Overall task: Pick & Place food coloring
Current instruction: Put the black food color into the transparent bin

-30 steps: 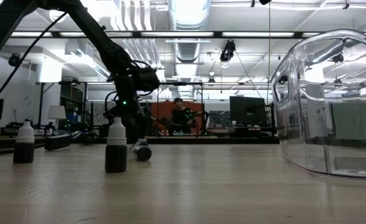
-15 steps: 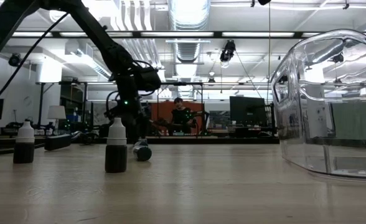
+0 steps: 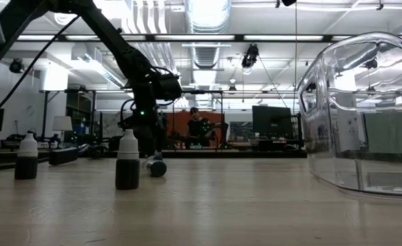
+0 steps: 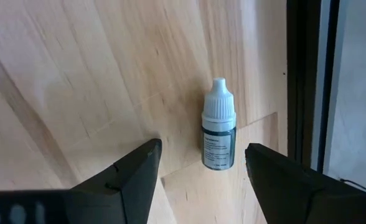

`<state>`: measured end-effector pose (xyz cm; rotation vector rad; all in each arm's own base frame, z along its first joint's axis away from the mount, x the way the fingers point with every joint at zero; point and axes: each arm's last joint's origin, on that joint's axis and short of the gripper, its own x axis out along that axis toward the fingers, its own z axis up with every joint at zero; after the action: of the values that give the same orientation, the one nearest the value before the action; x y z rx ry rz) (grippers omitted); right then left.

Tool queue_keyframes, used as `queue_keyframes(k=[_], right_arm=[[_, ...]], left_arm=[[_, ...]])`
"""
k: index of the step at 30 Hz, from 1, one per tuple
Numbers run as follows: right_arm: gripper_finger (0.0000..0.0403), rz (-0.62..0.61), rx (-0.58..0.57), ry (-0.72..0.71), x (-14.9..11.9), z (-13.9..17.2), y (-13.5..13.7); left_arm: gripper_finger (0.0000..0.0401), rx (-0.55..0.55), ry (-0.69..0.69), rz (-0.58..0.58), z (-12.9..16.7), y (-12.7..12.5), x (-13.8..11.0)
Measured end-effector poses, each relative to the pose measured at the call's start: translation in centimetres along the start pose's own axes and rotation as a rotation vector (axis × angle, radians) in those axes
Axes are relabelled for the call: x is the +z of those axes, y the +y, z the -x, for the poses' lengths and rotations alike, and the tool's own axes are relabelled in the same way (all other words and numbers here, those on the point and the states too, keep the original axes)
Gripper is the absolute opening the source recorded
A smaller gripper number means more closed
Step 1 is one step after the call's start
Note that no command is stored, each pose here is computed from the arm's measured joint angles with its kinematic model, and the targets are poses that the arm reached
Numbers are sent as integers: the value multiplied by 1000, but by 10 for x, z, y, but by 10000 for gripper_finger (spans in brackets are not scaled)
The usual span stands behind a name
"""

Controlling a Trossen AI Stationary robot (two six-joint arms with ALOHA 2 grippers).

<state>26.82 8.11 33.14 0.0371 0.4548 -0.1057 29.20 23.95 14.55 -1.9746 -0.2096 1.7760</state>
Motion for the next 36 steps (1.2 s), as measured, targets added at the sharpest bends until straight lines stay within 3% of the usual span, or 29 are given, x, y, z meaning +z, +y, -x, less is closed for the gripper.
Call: queue_keyframes(k=[24,36], right_arm=[[256,-2,-3,-3,1,-1,-2],[249,1,-7,-3,1,-1,-3]], left_arm=[[220,-105,-15,51,-1,-8,-1],[219,-97,-12,67,-1,-7,0]])
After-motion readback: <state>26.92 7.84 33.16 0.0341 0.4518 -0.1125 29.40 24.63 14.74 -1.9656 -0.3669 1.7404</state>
